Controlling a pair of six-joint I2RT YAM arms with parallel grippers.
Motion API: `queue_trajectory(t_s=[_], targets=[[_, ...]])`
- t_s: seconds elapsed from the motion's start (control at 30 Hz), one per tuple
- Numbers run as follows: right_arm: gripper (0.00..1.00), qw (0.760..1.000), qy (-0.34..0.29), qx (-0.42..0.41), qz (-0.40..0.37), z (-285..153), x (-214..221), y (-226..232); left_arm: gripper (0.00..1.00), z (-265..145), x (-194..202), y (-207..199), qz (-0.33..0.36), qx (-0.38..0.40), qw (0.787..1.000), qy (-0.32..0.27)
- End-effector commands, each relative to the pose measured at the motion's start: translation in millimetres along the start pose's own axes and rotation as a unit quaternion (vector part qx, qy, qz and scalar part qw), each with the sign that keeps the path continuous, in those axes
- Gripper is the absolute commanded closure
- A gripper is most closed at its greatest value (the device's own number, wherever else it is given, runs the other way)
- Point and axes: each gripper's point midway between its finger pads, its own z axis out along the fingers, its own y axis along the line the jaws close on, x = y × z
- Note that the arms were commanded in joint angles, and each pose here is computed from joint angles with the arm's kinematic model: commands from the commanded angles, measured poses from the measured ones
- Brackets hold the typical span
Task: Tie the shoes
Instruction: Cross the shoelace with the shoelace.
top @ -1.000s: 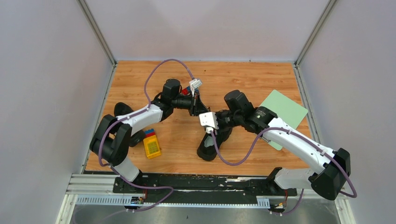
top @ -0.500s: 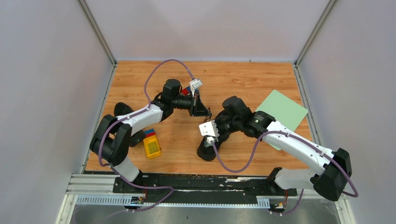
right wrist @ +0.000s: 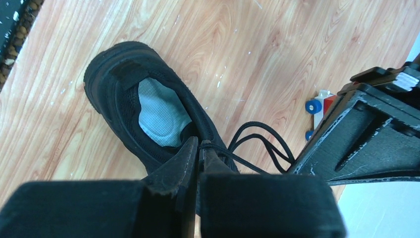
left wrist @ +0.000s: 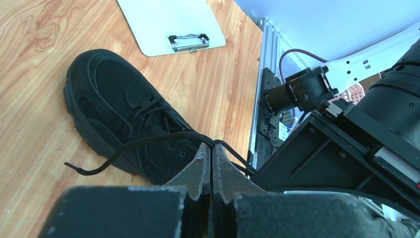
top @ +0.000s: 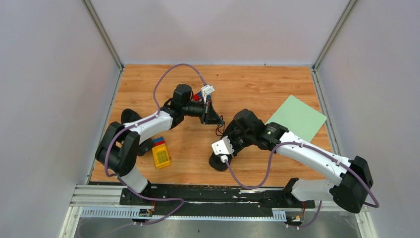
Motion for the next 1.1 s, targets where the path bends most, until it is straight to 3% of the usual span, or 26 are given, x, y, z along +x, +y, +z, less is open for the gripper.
queue_trajectory(t_s=[0.0,0.33,0.57,0.7,0.87,1.07], targets=[[1.0,1.0,0.009,-0.014,-0.022,6,3,8,1.0,0,-21,4,0.03,-0.015,0.999,-0.029],[0.99,0.994,0.109,0.024,0.003,8,46,1,1.0,1,-17,1,0.028,-0.013,0.999,-0.027],[0.57,0.994,0.094,0.033,0.047,-16,35,8,1.0,1,-15,-1,0.025,-0.01,0.999,-0.024],[0.45,0.994,0.057,0.024,0.086,-49,23,14,1.0,1,-13,-1,0.025,-0.01,0.999,-0.023],[0.42,0.988,0.054,0.026,0.143,-62,47,9,1.0,2,-11,0,0.023,-0.01,0.999,-0.02],[0.5,0.985,0.018,-0.01,0.173,-41,62,-13,1.0,3,-8,-1,0.024,-0.008,1.0,-0.015]])
